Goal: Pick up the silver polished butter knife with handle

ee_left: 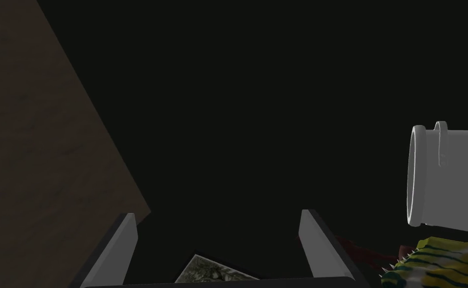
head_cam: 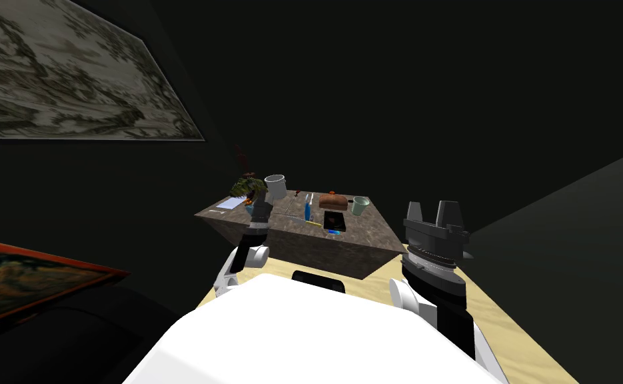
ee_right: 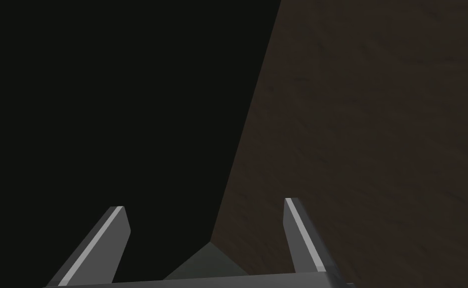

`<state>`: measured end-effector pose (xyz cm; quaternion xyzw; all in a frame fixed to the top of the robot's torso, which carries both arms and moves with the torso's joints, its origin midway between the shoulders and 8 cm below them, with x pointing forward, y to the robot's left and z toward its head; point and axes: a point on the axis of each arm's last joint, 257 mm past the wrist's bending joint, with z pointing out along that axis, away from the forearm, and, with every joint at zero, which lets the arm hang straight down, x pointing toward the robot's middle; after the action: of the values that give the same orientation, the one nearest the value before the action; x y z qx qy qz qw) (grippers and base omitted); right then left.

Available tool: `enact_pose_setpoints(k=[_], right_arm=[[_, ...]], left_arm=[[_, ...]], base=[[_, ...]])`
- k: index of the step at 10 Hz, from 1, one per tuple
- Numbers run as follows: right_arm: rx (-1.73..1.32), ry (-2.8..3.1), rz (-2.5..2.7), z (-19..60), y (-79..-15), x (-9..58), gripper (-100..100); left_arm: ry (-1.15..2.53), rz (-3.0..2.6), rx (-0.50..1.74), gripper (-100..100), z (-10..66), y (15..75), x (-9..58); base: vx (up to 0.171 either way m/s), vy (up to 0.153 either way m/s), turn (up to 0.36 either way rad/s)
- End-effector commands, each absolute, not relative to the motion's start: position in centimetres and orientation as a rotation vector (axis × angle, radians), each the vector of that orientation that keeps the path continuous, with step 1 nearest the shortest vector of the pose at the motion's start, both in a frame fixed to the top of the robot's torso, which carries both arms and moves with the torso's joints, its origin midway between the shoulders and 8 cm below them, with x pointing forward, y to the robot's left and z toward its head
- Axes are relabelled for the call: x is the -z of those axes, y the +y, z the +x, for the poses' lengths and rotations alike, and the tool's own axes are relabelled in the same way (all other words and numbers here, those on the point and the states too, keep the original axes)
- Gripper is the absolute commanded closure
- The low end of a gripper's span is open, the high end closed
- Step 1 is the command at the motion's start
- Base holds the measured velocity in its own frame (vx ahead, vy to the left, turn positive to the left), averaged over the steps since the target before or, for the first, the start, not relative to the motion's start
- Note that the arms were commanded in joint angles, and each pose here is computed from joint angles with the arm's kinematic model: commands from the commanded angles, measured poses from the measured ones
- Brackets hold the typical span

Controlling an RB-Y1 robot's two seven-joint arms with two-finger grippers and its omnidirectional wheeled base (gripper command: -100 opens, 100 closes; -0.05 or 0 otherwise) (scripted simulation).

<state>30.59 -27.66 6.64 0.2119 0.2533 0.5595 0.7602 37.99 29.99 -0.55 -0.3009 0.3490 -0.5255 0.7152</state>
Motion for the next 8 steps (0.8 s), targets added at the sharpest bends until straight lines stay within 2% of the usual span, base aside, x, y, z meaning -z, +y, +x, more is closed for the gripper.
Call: enact_pose_setpoints(k=[1, 8], right_arm=[[-1.218, 0.551, 0.461, 30.6, -27.7, -6.6, 0], [-1.218, 0.551, 0.461, 30.6, -27.7, -6.6, 0]], left_arm=[[0.804, -0.68, 1.156, -100, 38.9, 30.1, 0.8], [0.886, -0.753, 1.127, -100, 41.8, 30.9, 1.6]], base=[[0.0, 0.0, 0.0], [0.0, 0.0, 0.0]])
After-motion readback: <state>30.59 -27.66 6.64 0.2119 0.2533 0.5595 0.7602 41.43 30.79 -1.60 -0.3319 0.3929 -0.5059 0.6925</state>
